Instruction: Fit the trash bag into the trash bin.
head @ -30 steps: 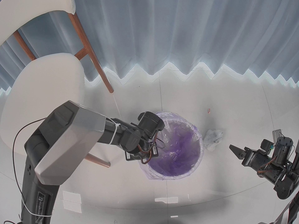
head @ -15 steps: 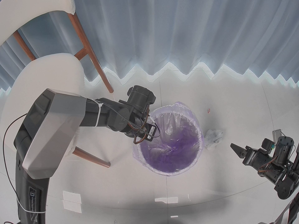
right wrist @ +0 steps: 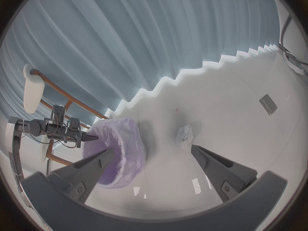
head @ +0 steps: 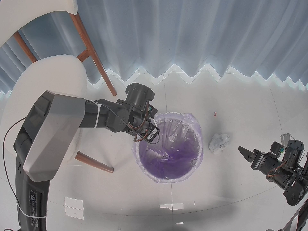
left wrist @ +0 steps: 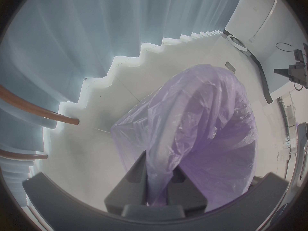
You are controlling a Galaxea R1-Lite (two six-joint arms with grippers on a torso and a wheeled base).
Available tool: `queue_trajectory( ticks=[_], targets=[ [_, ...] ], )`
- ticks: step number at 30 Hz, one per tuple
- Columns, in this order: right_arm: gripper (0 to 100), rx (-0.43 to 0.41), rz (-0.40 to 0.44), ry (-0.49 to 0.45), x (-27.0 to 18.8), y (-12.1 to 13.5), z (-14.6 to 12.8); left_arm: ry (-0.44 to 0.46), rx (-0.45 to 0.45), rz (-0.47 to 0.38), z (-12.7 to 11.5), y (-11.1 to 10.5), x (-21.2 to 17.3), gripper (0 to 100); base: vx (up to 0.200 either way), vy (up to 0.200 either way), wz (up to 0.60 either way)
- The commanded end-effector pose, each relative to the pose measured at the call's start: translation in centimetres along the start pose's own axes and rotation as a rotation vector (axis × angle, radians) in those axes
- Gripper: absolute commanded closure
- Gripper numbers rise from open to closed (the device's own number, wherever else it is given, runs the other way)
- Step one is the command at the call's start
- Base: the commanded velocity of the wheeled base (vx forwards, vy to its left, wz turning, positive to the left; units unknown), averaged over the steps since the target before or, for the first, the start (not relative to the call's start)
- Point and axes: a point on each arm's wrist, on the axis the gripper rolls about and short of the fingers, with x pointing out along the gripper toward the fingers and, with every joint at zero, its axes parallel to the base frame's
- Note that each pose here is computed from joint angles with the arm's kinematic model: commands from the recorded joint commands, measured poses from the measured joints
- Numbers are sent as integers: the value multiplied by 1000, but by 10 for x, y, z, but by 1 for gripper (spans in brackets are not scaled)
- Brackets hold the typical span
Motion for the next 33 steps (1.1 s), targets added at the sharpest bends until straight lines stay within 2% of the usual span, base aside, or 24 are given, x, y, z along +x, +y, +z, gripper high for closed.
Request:
queue_trajectory(
  ticks=[1,5,6,13,17,20,23,25,30,33],
  targets=[
    [0,1,-3,8,-3,-1,-2,13,3,1,-5,2,6,100,0,0,0],
    [0,0,-2,10,-3,0,-2,42,-7,2,-12,4,11,100,0,0,0],
    [0,-1,2,12,-3,1,-3,36,-11,8,-12,7,12,0,0,0,0],
    [0,-3,6,18,-2,2,-4,-35,-22,30,-6,12,14,0,0,0,0],
    [0,-8,18,33,-1,5,-7,-81,-19,2,2,14,3,0,0,0,0],
    [0,-7,14,54,0,4,-9,-144,-9,-19,17,17,-23,0,0,0,0],
    [0,-3,4,79,2,2,-14,-169,-17,-23,22,16,-57,0,0,0,0],
    [0,-1,1,86,4,2,-15,-171,-16,-28,21,15,-69,0,0,0,0],
    [0,14,-4,115,8,0,-21,-181,-20,-41,7,8,-139,0,0,0,0],
    [0,38,-3,134,13,-2,-25,-219,-101,-57,1,0,-181,0,0,0,0]
  ],
)
